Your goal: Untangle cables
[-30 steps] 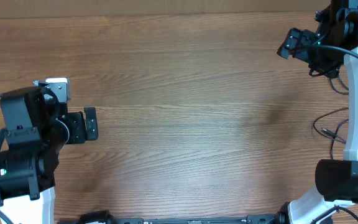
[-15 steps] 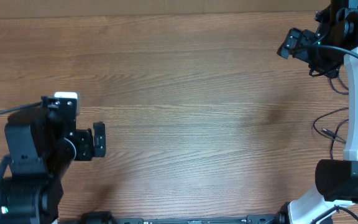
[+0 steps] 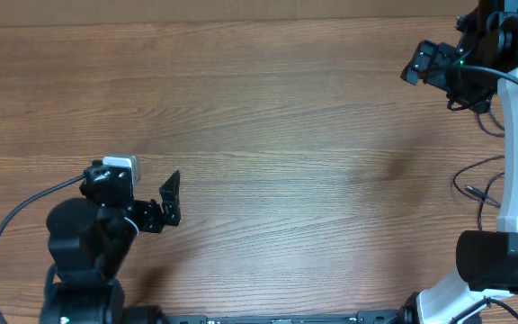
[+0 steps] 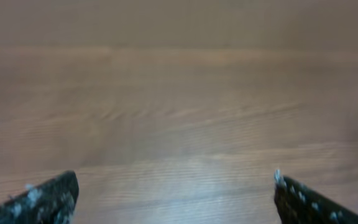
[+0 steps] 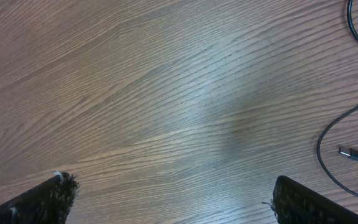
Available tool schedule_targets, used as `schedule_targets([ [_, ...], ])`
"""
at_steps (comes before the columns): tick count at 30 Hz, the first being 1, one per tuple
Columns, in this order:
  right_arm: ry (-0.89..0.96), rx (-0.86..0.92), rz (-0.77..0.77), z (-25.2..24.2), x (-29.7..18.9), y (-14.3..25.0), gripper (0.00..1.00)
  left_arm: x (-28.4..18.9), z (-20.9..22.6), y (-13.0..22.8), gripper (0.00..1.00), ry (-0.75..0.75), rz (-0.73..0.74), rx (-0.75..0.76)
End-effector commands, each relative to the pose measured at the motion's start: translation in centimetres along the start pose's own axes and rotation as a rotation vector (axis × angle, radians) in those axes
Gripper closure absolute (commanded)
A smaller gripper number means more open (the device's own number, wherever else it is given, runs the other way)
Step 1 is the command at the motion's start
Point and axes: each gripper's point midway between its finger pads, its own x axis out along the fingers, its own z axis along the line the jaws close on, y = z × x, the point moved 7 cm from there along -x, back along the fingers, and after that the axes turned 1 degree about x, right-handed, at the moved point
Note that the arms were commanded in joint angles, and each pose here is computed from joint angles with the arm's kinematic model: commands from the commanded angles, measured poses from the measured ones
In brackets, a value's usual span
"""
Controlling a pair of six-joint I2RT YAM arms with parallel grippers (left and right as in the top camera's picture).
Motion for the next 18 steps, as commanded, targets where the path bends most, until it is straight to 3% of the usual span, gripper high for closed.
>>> schedule_targets([
  [1,-0.011,-0.006,-0.037,0.2,-1.3,0.0,0.0,0.8,-1.2,0.9,0.0,0.125,-0.121,-0.044],
  [9,-0.011,-0.006,-0.037,0.2,-1.3,0.0,0.0,0.1,-2.2,1.6,0.0,0.186,-0.386,0.035],
  [18,-0.011,-0.006,-0.037,0.2,-1.3,0.0,0.0,-3.4,-1.8,1.1,0.0,0.101,-0.619,0.058],
])
